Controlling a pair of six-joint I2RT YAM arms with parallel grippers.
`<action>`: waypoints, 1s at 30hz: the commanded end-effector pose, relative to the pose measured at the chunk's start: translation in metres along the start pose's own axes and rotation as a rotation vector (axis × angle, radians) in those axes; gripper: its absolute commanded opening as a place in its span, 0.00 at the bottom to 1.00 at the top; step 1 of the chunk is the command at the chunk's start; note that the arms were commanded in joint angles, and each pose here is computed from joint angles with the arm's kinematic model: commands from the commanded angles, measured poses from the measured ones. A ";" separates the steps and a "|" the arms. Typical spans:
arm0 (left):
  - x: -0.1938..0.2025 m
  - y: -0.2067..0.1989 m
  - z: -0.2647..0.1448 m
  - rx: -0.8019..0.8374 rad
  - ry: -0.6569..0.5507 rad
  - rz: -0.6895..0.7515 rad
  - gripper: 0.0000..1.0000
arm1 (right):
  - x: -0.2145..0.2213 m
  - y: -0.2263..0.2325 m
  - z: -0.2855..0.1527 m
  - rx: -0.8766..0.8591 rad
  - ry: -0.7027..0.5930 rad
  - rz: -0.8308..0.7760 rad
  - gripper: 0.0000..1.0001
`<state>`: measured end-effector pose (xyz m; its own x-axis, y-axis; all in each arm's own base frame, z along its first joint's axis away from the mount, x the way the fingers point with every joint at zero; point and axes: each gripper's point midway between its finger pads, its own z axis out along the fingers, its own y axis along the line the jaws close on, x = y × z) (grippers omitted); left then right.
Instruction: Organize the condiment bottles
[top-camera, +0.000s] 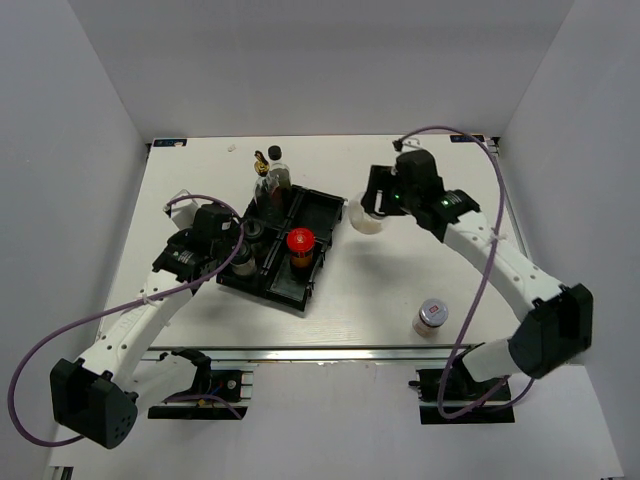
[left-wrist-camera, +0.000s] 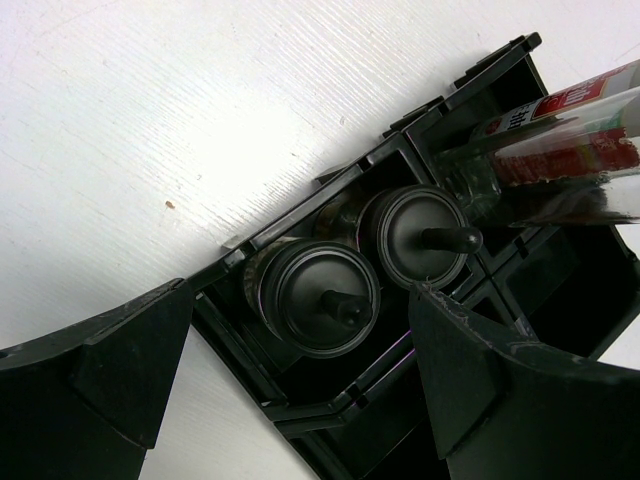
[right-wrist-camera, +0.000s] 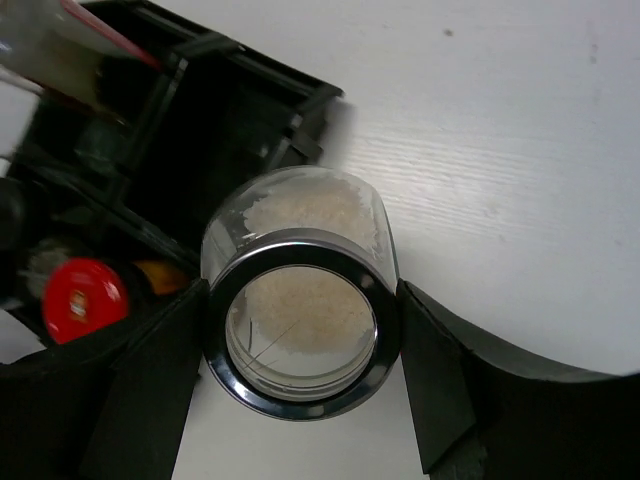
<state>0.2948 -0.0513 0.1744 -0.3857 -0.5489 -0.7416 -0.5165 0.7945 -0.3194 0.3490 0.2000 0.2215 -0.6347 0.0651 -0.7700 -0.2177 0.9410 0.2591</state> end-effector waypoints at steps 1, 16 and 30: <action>-0.004 -0.001 -0.004 0.020 -0.020 -0.018 0.98 | -0.057 0.038 0.012 -0.062 -0.156 0.120 0.02; -0.007 0.006 -0.013 0.012 -0.021 -0.040 0.98 | -0.077 0.101 0.088 0.061 -0.167 0.292 0.01; -0.002 0.010 -0.012 -0.001 -0.011 -0.038 0.98 | -0.036 0.112 0.131 0.186 -0.087 0.279 0.00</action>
<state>0.2840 -0.0474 0.1779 -0.3730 -0.5700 -0.7321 -0.5284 0.7791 -0.3373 0.4336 0.3404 0.1639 -0.6665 0.2542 -0.7008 0.0661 0.9565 0.2841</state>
